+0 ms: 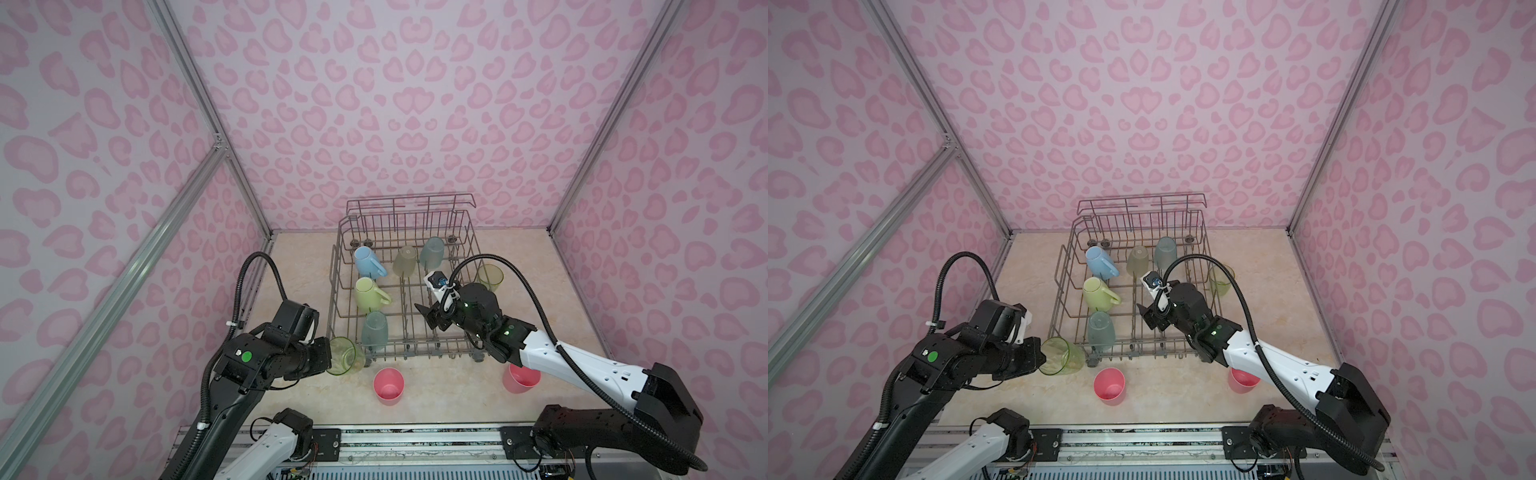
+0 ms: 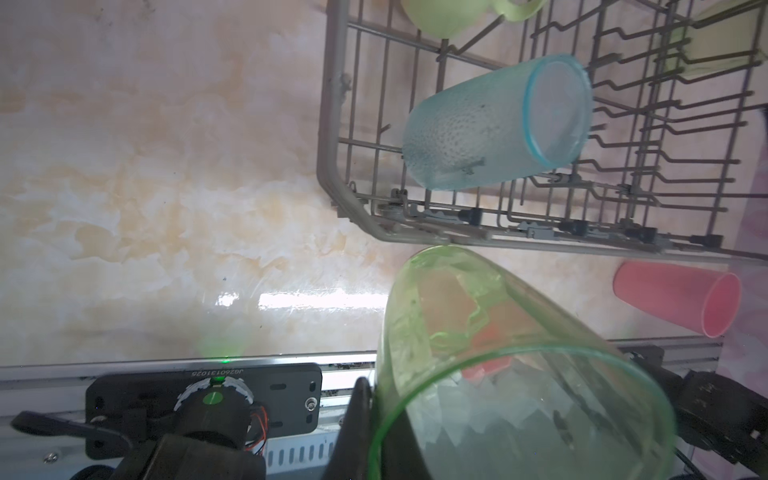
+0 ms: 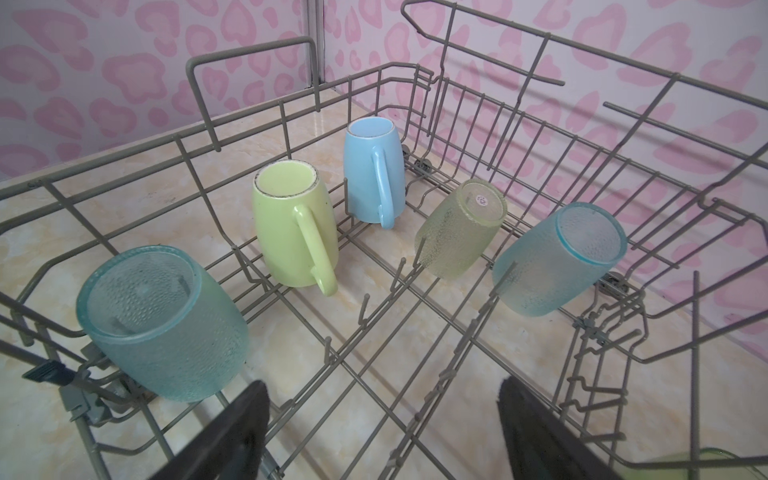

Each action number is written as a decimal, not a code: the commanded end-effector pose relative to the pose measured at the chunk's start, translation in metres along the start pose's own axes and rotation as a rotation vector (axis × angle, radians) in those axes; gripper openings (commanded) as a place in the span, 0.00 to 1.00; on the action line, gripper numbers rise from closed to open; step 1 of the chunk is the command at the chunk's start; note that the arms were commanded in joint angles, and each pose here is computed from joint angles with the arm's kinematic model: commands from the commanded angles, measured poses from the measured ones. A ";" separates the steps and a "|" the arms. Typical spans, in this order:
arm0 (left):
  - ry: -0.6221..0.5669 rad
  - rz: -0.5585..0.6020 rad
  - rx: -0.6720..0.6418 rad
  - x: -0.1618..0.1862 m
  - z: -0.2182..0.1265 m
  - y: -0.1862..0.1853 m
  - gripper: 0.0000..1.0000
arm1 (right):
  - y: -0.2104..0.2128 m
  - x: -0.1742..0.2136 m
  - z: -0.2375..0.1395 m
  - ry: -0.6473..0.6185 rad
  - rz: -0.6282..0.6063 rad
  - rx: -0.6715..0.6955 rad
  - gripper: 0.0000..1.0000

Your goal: Load the cups into the dish rack

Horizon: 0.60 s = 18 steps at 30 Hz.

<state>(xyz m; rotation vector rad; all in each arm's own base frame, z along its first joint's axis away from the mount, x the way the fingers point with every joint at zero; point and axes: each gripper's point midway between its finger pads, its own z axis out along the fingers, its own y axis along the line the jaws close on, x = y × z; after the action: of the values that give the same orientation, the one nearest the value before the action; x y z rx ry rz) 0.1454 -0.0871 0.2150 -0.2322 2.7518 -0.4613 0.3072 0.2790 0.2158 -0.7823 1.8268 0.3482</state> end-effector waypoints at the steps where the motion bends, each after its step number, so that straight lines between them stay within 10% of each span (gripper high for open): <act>1: -0.094 0.058 0.112 -0.024 -0.012 -0.027 0.03 | -0.009 -0.008 -0.002 -0.014 0.027 0.044 0.86; 18: -0.350 0.203 0.487 -0.148 -0.012 -0.152 0.03 | -0.084 -0.047 -0.022 0.113 0.463 0.288 0.86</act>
<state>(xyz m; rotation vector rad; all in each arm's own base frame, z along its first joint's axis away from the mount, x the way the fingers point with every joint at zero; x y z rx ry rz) 0.2691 -0.1730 0.2840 -0.0266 2.3903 -0.8202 0.3600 0.2325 0.2940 -0.2589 1.9929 0.3646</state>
